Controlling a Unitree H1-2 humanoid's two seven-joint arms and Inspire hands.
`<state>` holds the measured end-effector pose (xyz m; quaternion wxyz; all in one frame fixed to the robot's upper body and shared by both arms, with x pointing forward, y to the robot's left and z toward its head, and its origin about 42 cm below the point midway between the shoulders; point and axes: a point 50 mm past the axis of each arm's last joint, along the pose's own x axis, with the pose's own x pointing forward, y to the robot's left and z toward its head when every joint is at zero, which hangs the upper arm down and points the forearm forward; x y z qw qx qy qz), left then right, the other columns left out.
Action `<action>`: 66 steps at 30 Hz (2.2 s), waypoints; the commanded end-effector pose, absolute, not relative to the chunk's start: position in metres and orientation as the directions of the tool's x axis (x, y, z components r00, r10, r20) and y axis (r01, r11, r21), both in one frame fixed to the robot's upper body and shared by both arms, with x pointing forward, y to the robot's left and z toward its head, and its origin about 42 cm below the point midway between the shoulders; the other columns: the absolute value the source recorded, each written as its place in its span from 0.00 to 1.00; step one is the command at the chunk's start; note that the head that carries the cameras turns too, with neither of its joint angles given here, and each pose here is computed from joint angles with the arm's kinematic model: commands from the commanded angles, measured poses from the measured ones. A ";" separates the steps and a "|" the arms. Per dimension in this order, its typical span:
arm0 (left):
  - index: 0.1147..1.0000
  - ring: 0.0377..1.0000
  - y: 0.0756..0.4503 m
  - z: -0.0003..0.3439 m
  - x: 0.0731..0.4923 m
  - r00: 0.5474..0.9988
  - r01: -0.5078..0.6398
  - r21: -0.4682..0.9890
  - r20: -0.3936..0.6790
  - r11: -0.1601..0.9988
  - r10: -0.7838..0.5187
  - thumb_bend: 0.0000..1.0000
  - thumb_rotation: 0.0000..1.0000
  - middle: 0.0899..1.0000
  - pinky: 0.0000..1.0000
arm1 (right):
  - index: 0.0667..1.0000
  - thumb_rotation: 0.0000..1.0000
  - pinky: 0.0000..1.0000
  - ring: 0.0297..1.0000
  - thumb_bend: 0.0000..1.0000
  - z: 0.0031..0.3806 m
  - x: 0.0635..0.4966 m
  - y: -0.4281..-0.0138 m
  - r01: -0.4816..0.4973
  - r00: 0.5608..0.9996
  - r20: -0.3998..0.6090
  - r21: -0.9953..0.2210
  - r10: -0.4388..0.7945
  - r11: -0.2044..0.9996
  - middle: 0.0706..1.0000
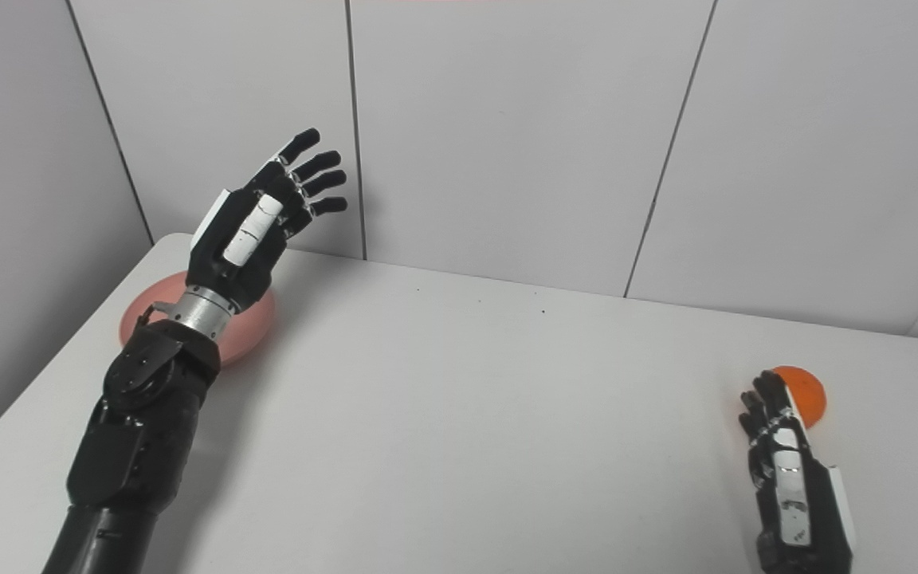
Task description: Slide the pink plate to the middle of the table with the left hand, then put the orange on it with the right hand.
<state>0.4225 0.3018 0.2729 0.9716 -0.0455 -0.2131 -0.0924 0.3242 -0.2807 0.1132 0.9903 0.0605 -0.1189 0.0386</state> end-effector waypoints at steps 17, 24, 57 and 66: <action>0.93 0.85 0.376 0.305 0.437 0.888 0.049 -0.003 0.458 0.999 -0.042 0.97 0.64 0.85 0.76 | 0.93 0.90 0.99 0.95 0.76 0.062 0.279 -0.249 -0.116 0.992 0.076 0.200 0.102 0.973 0.95; 0.91 0.86 0.407 0.300 0.445 0.897 -0.022 -0.012 0.441 1.000 0.025 0.99 0.65 0.84 0.82 | 0.92 0.89 0.97 0.94 0.77 0.062 0.279 -0.249 -0.125 0.991 0.076 0.186 0.113 0.975 0.94; 0.95 0.91 0.491 0.264 0.437 0.930 -0.205 -0.001 0.311 0.979 0.195 0.93 0.59 0.91 0.90 | 0.94 0.93 0.99 0.95 0.72 0.063 0.279 -0.257 -0.126 0.991 0.066 0.187 0.116 0.974 0.96; 1.00 0.88 0.488 0.241 0.442 0.947 -0.194 0.057 0.271 0.979 0.172 1.00 0.64 0.92 0.84 | 0.93 0.92 0.97 0.94 0.73 0.062 0.280 -0.256 -0.129 0.991 0.065 0.181 0.119 0.975 0.95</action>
